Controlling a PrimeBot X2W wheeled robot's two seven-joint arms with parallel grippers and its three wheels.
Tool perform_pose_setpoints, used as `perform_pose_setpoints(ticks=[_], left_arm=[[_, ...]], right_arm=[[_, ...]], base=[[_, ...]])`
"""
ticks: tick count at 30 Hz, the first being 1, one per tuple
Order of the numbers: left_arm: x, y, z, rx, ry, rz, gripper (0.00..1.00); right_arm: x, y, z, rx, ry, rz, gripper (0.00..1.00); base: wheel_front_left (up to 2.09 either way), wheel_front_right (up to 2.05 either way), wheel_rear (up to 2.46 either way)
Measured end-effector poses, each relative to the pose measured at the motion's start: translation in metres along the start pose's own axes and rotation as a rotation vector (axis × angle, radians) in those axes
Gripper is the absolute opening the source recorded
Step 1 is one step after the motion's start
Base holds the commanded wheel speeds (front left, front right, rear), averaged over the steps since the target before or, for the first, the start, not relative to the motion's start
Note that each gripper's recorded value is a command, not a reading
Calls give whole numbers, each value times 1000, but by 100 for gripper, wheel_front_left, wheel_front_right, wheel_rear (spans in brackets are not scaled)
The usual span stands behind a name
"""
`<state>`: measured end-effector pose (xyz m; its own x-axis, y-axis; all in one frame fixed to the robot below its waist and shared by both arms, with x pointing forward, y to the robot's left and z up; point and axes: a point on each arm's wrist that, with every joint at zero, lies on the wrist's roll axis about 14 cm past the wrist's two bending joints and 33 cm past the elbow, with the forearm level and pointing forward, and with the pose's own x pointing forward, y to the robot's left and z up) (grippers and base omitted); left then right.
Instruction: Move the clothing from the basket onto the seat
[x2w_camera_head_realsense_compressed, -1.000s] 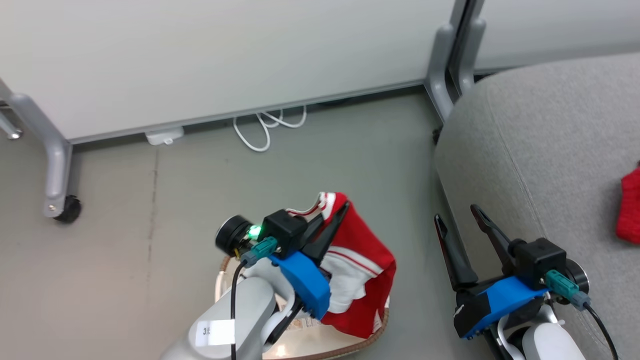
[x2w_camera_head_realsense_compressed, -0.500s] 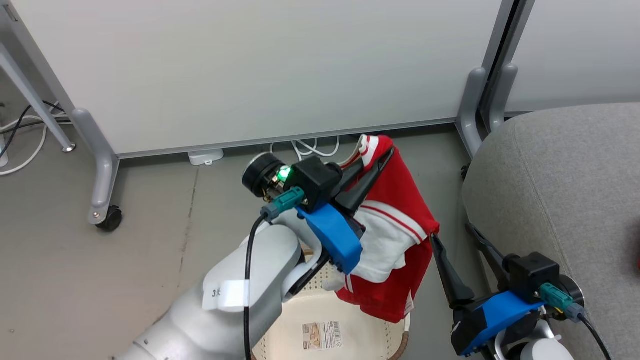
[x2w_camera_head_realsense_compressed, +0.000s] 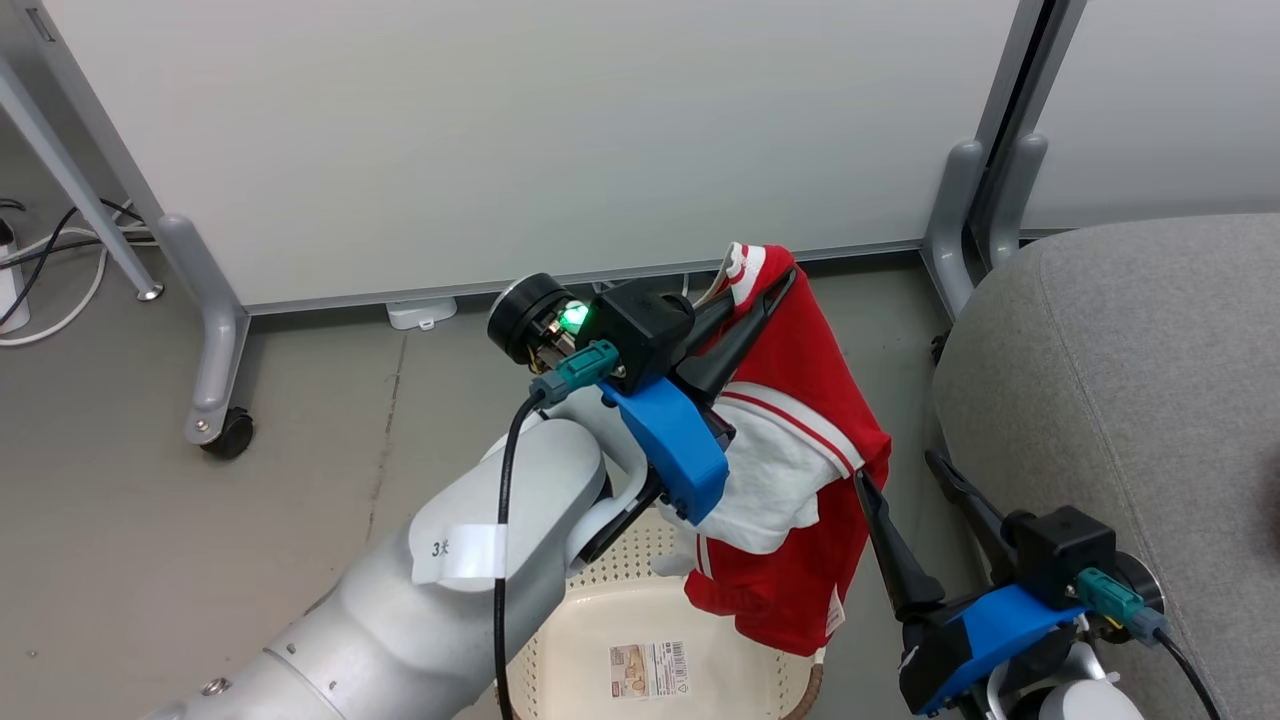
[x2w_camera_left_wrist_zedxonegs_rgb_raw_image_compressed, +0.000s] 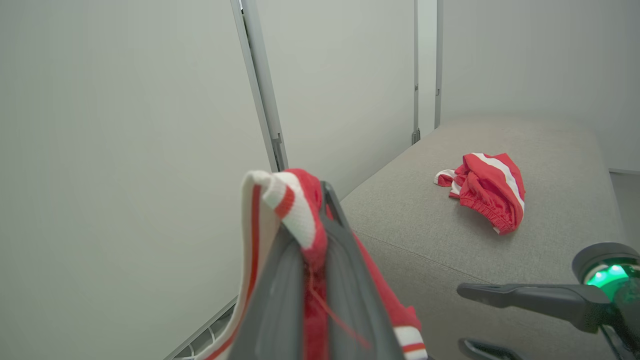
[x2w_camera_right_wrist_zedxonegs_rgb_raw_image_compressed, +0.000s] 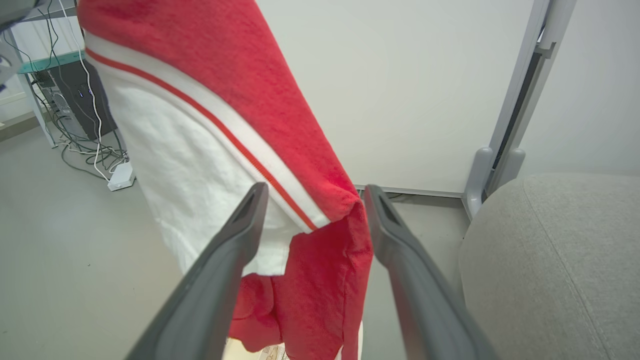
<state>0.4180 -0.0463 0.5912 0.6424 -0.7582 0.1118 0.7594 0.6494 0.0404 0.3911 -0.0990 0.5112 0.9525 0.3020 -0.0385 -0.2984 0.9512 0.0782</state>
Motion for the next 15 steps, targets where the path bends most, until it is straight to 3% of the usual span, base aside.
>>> perform_pose_setpoints(ticks=[7,15], left_arm=[[1,3,-4,-8,10,1,0],[2,3,-13,-20,27,-3,0]], right_arm=[[6,1,5,-4,-13,7,100],[31,15,34,-61,-72,64,100]], base=[[0,0,0],[0,0,0]])
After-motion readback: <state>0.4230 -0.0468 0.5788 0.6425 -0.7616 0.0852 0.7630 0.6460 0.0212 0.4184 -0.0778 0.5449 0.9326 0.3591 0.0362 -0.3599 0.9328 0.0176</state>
